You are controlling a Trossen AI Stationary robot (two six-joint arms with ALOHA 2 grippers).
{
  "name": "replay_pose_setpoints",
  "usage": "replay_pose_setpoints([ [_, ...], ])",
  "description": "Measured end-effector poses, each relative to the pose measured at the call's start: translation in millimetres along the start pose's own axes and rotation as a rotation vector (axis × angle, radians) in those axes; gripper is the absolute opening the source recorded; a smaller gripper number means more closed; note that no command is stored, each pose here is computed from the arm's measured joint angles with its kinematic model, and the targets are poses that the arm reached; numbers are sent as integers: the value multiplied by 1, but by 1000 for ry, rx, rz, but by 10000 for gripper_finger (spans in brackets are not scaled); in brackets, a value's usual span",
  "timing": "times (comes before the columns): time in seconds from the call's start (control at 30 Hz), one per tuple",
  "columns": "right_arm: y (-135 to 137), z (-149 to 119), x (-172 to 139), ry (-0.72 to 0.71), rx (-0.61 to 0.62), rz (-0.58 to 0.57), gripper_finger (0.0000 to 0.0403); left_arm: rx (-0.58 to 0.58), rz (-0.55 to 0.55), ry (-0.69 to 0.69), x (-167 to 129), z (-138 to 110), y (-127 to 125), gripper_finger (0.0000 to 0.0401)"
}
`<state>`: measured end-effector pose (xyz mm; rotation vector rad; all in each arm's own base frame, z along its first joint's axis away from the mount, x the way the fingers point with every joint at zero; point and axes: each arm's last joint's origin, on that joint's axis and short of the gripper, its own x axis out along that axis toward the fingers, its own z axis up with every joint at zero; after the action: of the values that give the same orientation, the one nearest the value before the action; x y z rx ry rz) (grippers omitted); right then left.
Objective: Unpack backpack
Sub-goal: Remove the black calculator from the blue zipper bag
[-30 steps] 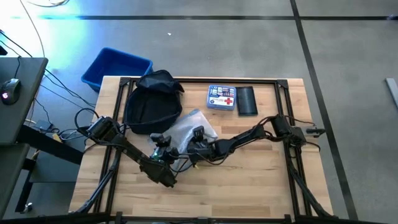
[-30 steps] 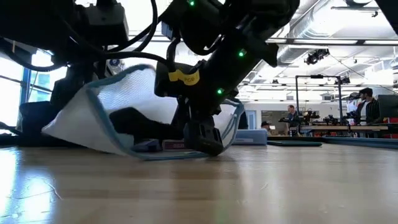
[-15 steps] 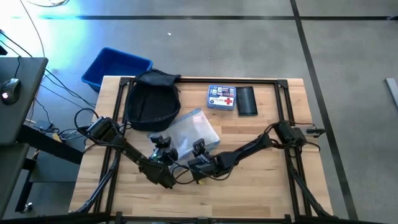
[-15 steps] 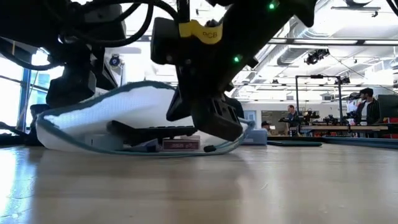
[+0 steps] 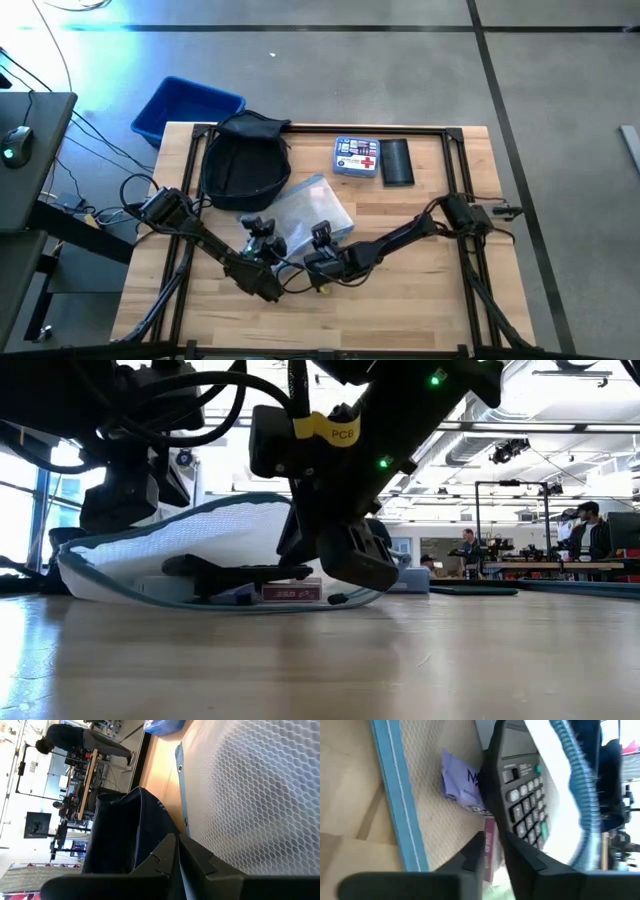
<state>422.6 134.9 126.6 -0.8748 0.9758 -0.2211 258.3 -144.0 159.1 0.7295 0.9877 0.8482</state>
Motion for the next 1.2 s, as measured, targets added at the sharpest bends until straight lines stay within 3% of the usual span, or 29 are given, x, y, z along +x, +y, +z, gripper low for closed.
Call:
replay_pose_setpoints([
  [0.17, -7, -3, 7, 15, -24, 1, 139, -2, -3, -3, -1, 0, 0, 0],
  [0.33, -8, -3, 11, -8, -71, 62, 172, -2, -3, -3, -1, 0, 0, 0],
  [0.53, -20, -8, 27, 29, -41, -12, 174, -15, -10, -11, -1, 1, -2, 0],
  [0.73, -32, -10, 39, -12, 8, 48, 174, 4, -25, -22, -1, 3, -5, 0],
  [0.97, -22, -7, 60, -98, -9, 107, 174, 16, -34, -36, 0, 5, -7, 0],
  [1.2, -12, -9, 74, -87, 28, 66, 161, 10, -33, -40, 0, 5, -7, 0],
])
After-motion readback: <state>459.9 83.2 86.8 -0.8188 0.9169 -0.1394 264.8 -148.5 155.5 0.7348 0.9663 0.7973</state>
